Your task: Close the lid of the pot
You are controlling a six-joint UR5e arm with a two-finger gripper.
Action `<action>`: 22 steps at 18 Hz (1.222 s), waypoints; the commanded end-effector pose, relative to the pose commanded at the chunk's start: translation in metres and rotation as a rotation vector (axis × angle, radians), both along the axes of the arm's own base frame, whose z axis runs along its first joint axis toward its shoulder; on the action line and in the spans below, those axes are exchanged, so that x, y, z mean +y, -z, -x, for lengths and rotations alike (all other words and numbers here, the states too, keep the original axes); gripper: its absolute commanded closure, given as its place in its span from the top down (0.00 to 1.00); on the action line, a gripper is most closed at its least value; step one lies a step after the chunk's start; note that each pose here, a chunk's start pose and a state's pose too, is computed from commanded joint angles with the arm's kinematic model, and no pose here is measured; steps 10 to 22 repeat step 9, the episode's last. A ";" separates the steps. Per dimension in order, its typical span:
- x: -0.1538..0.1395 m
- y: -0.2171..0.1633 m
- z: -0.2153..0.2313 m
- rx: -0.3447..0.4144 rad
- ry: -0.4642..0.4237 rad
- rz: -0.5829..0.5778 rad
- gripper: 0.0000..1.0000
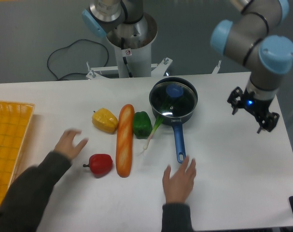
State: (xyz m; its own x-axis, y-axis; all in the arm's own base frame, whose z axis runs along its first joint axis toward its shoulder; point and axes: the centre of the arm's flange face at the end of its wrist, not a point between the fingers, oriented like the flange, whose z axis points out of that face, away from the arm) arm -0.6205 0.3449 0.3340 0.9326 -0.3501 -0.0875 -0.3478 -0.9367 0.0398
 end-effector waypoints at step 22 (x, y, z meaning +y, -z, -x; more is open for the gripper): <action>0.001 0.007 0.003 -0.007 0.002 -0.001 1.00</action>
